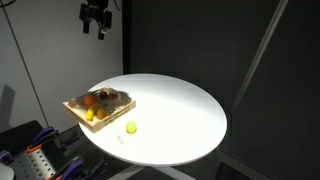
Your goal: Pick up the yellow toy from the table and put it on the tray
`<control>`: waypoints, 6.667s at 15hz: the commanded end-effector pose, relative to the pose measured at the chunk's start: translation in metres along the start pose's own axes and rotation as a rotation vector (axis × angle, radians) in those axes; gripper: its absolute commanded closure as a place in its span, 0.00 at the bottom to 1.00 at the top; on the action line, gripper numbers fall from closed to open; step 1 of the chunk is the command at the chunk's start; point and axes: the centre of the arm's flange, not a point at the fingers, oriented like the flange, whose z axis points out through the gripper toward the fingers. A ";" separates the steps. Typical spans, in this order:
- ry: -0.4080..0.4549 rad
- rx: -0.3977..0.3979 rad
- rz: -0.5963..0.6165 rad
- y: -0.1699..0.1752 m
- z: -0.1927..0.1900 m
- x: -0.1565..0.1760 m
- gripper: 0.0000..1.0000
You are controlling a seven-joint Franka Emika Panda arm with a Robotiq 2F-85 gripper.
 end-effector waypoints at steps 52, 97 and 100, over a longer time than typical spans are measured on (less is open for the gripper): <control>0.176 -0.039 0.235 0.140 0.093 0.128 0.00; 0.133 -0.077 0.184 0.149 0.153 0.116 0.00; 0.135 -0.087 0.163 0.151 0.172 0.108 0.00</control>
